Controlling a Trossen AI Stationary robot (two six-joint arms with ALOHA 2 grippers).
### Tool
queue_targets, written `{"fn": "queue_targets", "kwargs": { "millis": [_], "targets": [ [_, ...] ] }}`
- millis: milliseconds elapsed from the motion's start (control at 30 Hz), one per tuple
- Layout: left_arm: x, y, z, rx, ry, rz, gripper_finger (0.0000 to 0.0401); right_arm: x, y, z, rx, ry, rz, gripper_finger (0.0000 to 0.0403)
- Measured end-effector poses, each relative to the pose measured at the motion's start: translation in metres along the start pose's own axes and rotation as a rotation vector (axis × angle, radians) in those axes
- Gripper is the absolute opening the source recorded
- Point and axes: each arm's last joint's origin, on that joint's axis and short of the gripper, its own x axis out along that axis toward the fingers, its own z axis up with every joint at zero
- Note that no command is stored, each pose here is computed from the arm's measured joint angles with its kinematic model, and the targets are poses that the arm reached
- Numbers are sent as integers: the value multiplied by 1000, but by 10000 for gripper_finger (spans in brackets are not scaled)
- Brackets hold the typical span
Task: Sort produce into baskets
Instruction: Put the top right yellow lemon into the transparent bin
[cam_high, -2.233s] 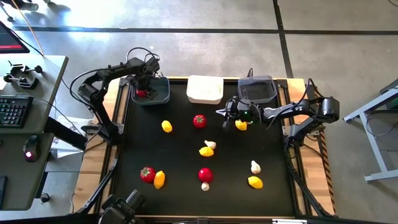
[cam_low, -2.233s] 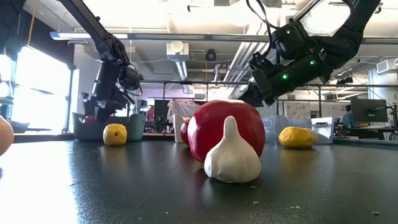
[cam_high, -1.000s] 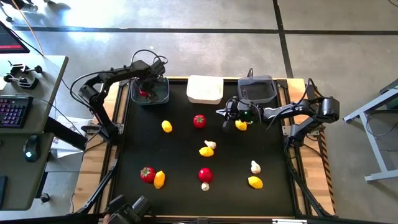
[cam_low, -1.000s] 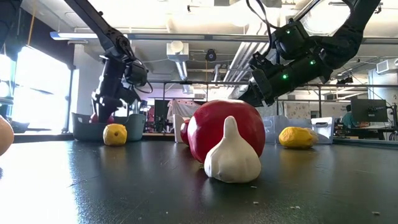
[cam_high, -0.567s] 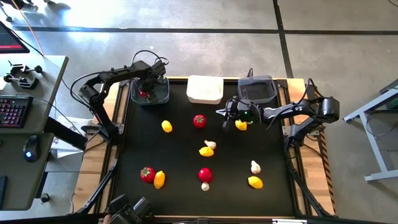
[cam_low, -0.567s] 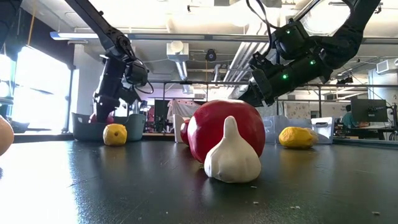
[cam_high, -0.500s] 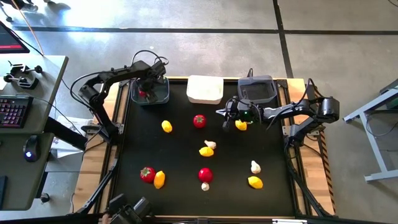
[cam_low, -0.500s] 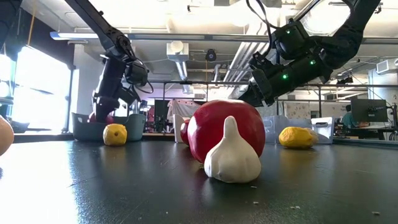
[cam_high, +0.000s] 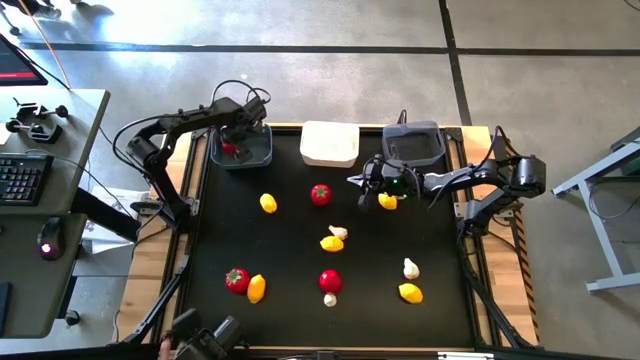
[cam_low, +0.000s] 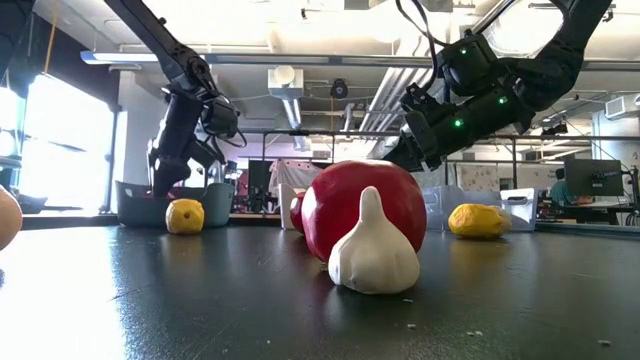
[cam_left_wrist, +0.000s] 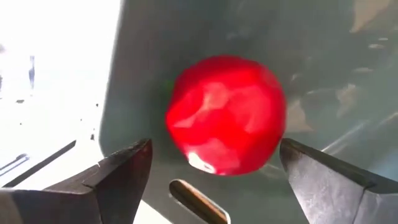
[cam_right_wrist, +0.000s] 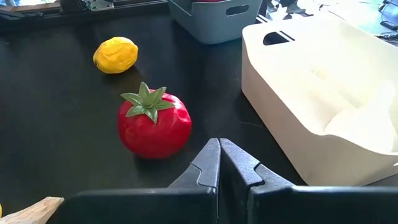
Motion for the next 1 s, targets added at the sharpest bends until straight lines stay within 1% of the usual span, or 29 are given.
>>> {"fn": "queue_targets", "kwargs": {
  "millis": [167,333,400,533,700,833,1000],
  "targets": [
    [-6,4,-2,-32,-29,30,326,0,0,0,0,0,0,0],
    [-16,9,-3,-107,-110,45,309,0,0,0,-5,0,0,0],
    [-23,11,-3,-154,-171,42,305,0,-1,0,-11,0,-3,0],
    [-40,9,-9,-252,-370,-14,299,0,-3,1,-20,-2,-9,0],
    [-64,-6,-26,-340,-667,-112,298,0,-2,2,-19,-15,-8,3],
    [-77,-25,-43,-340,-877,-193,298,0,1,2,5,-19,4,20],
    [-83,-49,-65,-313,-1074,-283,298,0,6,2,20,-18,20,65]
  ]
}}
